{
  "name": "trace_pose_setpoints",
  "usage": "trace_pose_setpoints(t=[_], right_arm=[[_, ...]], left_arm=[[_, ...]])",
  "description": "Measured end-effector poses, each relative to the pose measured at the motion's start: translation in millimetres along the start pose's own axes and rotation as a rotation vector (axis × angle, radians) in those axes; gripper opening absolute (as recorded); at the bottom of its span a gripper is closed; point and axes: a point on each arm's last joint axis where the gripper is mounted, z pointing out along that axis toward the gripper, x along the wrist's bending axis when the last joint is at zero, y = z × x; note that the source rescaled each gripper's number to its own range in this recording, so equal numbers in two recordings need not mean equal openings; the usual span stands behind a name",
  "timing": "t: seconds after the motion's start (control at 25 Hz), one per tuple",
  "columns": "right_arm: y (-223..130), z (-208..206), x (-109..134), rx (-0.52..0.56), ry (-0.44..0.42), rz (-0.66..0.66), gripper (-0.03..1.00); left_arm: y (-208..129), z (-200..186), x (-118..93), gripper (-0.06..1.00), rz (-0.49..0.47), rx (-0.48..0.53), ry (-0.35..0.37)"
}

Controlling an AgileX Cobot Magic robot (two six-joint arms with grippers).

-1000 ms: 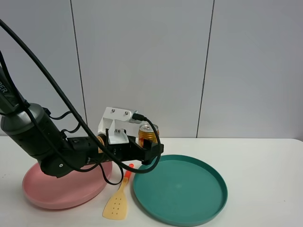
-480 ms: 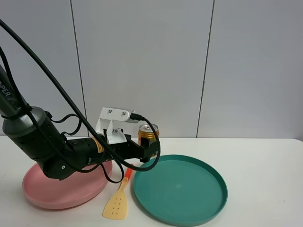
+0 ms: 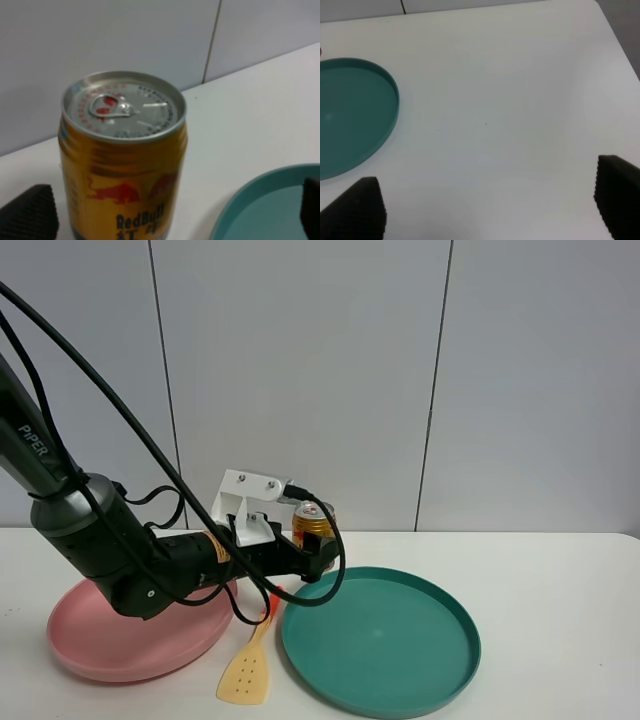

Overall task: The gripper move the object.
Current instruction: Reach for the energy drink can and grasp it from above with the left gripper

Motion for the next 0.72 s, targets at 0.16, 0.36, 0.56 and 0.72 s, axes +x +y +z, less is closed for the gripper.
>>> trace_pose_setpoints(t=[0.16, 0.36, 0.56, 0.72], right_arm=[[0, 0, 0, 0.000, 0.000, 0.000, 1.00], [0, 0, 0, 0.000, 0.000, 0.000, 1.00], [0, 0, 0, 0.000, 0.000, 0.000, 1.00], [0, 0, 0, 0.000, 0.000, 0.000, 1.00]], left_arm=[[-2, 1, 2, 1.00, -0.006, 0.010, 0.012], [-5, 8, 4, 1.00, -0.009, 0.005, 0.018], [2, 17, 5, 1.00, 0.002, -0.028, 0.013], [1, 23, 6, 1.00, 0.004, -0.029, 0.014]])
